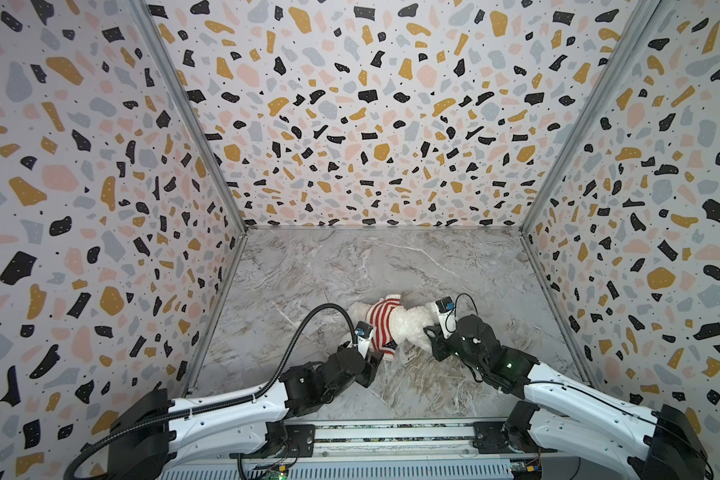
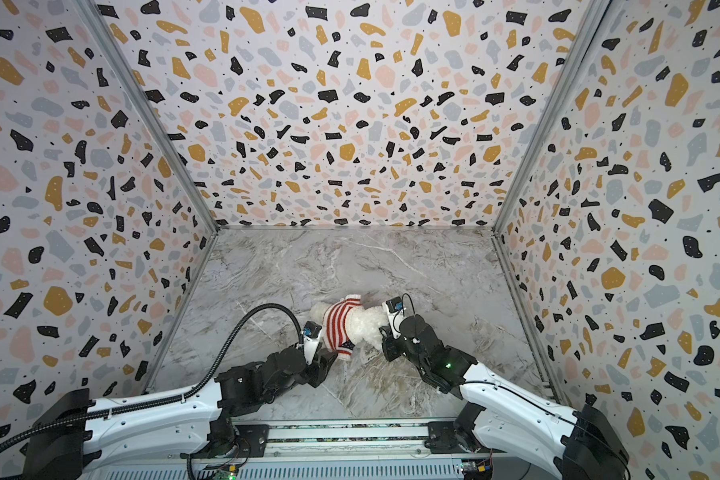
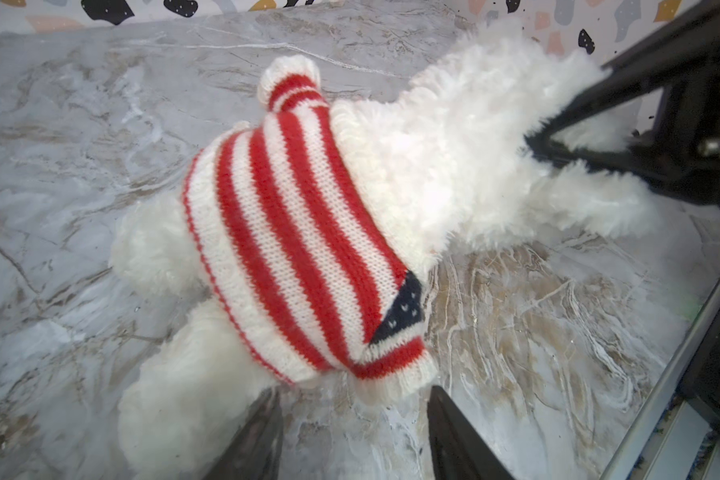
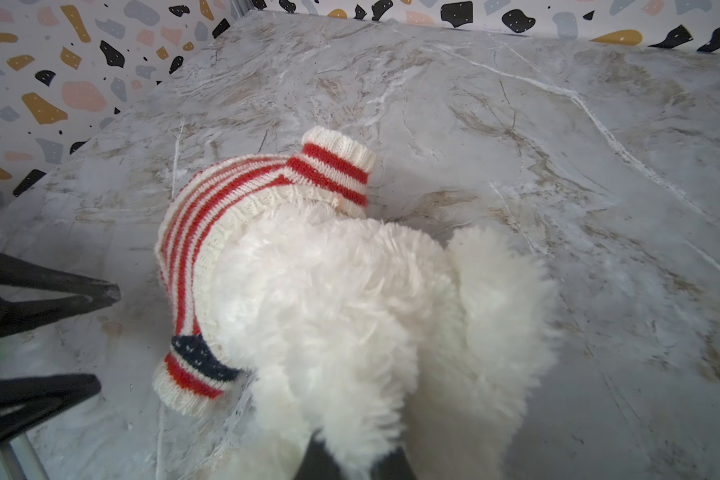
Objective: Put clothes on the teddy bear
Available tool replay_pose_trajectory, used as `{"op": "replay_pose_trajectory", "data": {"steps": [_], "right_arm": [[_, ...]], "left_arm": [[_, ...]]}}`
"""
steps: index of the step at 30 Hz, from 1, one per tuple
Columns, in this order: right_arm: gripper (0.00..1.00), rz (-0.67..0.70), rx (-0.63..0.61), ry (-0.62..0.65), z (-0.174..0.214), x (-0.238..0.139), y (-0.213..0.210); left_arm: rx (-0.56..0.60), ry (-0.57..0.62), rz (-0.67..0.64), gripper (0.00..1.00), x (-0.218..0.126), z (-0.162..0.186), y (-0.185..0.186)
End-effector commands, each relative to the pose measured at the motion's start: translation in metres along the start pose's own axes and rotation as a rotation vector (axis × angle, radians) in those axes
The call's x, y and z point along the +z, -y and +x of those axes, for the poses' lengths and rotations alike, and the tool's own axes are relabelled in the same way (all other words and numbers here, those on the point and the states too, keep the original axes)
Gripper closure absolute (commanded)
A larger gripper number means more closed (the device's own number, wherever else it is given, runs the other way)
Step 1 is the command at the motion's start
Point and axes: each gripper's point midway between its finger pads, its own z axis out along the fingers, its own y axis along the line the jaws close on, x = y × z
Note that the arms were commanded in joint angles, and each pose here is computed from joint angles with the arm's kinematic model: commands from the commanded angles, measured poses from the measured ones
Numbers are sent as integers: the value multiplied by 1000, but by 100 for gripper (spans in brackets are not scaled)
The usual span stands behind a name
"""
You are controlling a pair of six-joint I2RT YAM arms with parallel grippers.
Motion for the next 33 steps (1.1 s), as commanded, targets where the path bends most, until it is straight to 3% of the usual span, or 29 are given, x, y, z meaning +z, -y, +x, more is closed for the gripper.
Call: {"op": "replay_pose_trajectory", "data": {"steps": [1, 10, 15, 19, 28, 31, 33], "right_arm": [[100, -36, 40, 14, -22, -3, -7], [100, -81, 72, -18, -19, 2, -11], [100, -112, 88, -12, -25, -1, -15], [100, -125, 98, -7, -27, -4, -16], [100, -136, 106, 2, -31, -6, -18], [100, -140, 110, 1, -31, -7, -19], [100, -143, 111, 5, -33, -8, -19]], "left_arm": [[69, 66, -30, 43, 0, -16, 7], [171, 87, -154, 41, 20, -10, 7], [185, 134, -190, 21, 27, -16, 5], [211, 136, -187, 16, 36, -14, 10], [296, 136, -443, 23, 45, -2, -20], [291, 171, -514, 31, 40, -6, -29], [287, 187, -518, 41, 40, -9, -29]]}}
